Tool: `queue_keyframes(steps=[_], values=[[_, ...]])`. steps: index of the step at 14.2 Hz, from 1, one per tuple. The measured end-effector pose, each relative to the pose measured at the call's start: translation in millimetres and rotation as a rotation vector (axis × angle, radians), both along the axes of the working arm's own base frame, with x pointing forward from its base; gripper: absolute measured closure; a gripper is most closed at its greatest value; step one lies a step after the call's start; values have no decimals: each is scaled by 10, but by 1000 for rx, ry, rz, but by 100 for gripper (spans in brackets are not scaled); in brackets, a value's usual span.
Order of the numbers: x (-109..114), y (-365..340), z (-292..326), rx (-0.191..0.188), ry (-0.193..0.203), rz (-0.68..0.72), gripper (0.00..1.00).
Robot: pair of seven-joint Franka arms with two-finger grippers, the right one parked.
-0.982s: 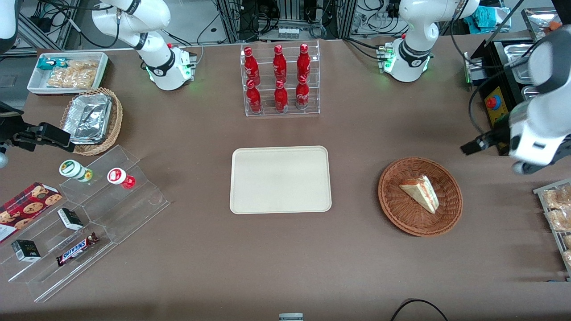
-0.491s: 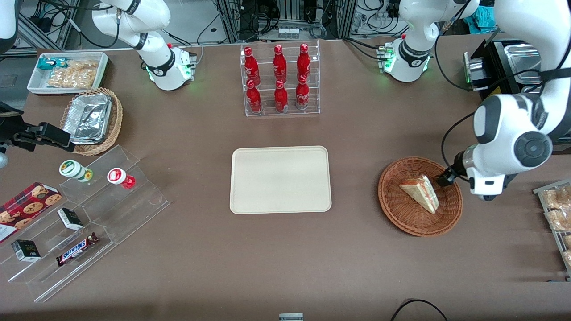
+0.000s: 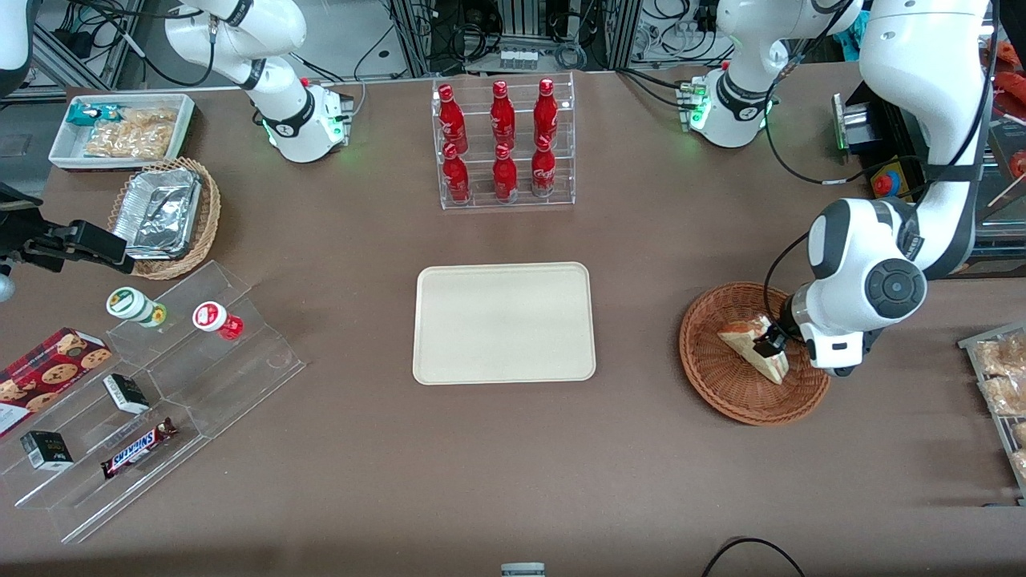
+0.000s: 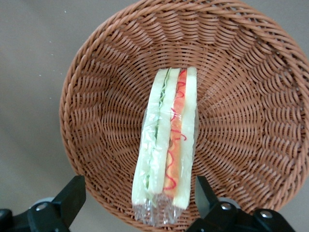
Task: Place sandwich from basket to tray
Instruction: 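Lower the left gripper over the wrapped sandwich in the wicker basket, then close the left gripper on the wrapped sandwich, then lift the sandwich and carry it over the cream tray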
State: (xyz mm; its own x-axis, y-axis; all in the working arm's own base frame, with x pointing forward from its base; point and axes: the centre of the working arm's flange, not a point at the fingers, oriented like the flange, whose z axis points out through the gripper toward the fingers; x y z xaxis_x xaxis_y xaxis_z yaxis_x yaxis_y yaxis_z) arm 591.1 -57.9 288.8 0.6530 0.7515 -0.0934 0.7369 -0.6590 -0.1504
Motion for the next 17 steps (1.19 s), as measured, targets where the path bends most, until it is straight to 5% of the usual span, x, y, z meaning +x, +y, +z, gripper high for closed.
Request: queue_keyframes(steps=[7,13,17], values=[[-62,-13,-452,-7,-11,31,0],[-14,-176,-410,-9,-19,8,60],[162,-758,198,3,12,-80,69]])
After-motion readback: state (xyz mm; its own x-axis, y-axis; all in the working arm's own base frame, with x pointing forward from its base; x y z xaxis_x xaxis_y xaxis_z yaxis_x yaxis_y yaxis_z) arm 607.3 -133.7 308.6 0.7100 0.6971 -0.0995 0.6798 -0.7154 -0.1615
